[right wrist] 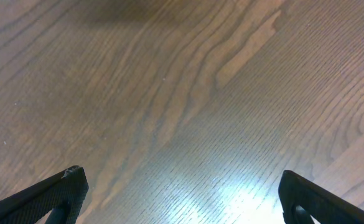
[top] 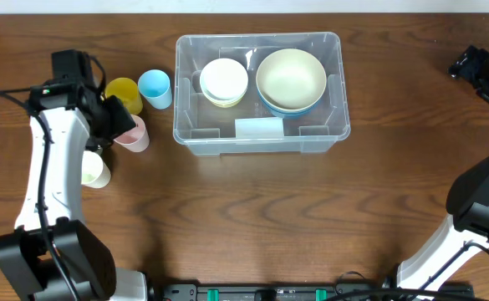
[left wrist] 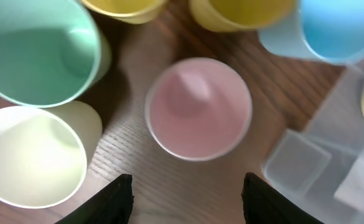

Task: Pack container
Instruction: 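Move the left gripper to the pink cup and grasp its rim, then lift the pink cup and carry it over the container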

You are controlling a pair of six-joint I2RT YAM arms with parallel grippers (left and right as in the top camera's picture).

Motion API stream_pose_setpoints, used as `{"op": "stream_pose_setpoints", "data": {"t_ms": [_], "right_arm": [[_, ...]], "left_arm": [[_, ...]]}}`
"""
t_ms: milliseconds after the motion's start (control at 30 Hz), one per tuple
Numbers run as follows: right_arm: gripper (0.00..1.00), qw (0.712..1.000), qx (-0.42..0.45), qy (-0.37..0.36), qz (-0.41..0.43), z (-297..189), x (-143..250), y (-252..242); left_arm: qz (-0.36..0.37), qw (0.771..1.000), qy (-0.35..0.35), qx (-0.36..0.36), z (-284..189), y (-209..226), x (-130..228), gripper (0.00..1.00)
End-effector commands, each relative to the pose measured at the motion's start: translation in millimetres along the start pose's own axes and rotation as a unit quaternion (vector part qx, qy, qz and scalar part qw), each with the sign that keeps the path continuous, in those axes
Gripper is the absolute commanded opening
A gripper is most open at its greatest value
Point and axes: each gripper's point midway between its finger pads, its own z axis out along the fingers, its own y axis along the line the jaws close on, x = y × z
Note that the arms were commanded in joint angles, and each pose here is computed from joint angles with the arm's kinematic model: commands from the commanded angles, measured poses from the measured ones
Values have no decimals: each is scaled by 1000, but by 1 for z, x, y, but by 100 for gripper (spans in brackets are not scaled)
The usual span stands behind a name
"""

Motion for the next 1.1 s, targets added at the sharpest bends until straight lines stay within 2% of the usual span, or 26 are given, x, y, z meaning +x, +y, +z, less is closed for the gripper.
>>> {"op": "stream_pose_setpoints", "data": {"t_ms": [0,467,533,633,667,833,967,1067], "right_arm": [[99,1000,-3,-10,10,-8,-3,0],[99,1000,-3,-10,10,-8,-3,0],[99,1000,-3,-10,10,-8,-3,0],[99,1000,-3,-10,10,-8,-3,0],[99,1000,-3,-10,10,-8,-3,0],[99,1000,-3,-10,10,-8,-3,0],[99,1000,-3,-10,9,-8,-2,1],[99,1000,-4,-10,7,-8,-2,3]], "left_arm": [[-48,999,7,-13,13,6,-3,57],[-72,992,89,-56,78,31,9,56],[-76,991,91,-58,82,34,8,49],[-78,991,90,-57,85,36,5,13],[-78,991,90,-57,85,36,5,7],[-75,992,90,-45,82,31,5,6],[-25,994,97,33,68,4,6,6],[19,993,74,92,39,-18,3,6]]}}
